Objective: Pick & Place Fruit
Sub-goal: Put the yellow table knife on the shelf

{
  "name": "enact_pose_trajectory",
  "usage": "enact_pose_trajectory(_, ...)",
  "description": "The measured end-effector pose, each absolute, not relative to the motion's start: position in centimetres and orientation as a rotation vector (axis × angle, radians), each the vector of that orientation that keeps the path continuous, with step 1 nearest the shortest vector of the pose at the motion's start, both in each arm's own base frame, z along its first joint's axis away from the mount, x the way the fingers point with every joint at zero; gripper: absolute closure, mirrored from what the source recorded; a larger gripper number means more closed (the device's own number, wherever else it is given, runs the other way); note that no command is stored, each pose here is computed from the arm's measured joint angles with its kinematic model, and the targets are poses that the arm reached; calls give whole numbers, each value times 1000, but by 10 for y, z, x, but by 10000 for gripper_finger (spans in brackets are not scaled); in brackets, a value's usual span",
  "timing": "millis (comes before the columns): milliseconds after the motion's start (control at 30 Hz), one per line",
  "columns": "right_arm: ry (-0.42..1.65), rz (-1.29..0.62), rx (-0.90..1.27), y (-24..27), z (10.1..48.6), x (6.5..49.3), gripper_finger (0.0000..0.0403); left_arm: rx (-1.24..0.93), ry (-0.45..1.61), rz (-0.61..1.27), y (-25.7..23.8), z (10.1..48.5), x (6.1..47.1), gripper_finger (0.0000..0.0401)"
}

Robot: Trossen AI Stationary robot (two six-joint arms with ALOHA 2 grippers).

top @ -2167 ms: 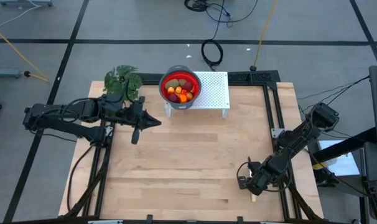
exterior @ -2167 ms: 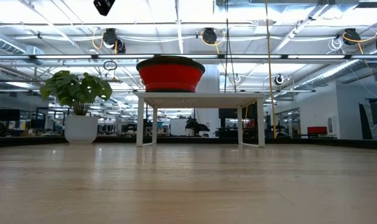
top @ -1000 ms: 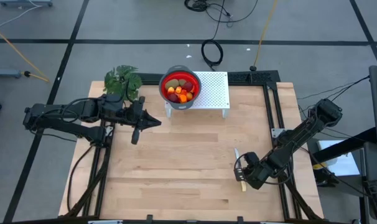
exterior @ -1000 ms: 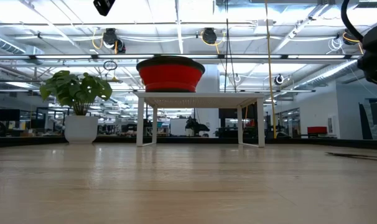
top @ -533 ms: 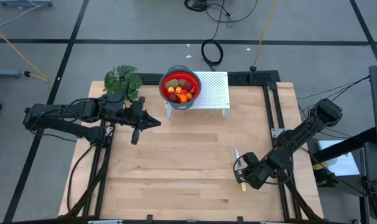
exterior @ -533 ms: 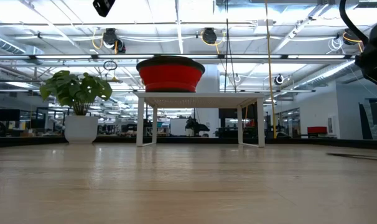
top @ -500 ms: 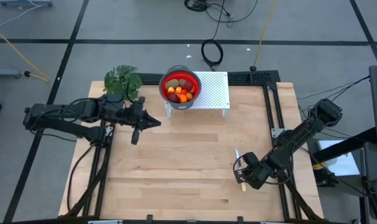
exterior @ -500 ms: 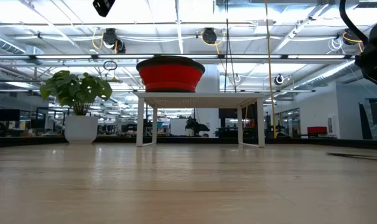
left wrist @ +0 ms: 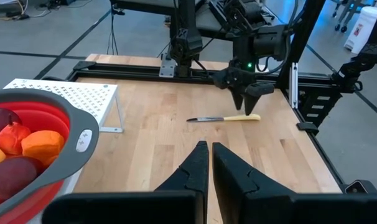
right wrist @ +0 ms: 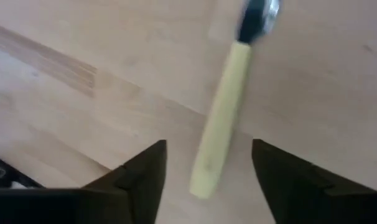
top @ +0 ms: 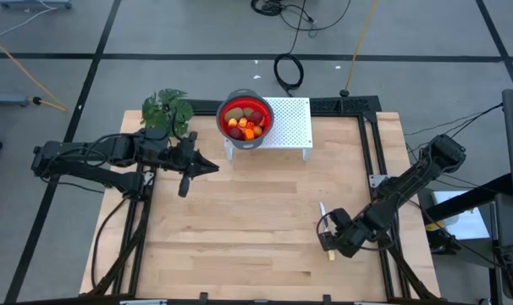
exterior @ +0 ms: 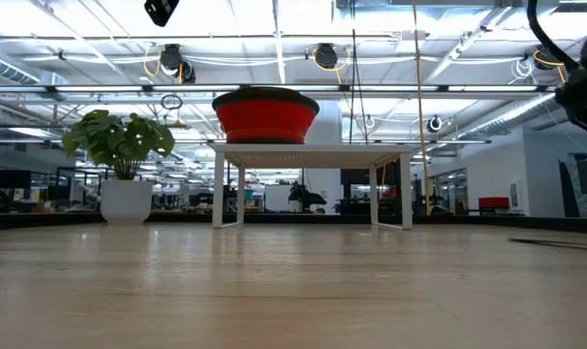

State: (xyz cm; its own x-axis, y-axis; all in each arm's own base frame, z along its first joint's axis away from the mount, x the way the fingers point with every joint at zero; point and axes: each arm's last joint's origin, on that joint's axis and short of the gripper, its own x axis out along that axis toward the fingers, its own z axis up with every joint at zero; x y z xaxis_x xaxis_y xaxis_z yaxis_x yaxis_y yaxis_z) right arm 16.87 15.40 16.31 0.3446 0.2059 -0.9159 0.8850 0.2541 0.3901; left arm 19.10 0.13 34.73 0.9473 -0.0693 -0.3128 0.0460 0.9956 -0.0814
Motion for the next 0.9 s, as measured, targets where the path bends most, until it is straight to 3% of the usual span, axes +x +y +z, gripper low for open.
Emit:
enact_pose_trajectory(200,1267,-641,1280,154,160,170,151,-64,320,-60,1,347,191,382)
enact_pose_trajectory(600,1243,-631,1359,159,159,175,189,-73,346,-58,1,345,190,382)
enact_pose_trajectory(900,1256,-702,1350,164,144,178,192,-73,374,-57,1,342,189,382)
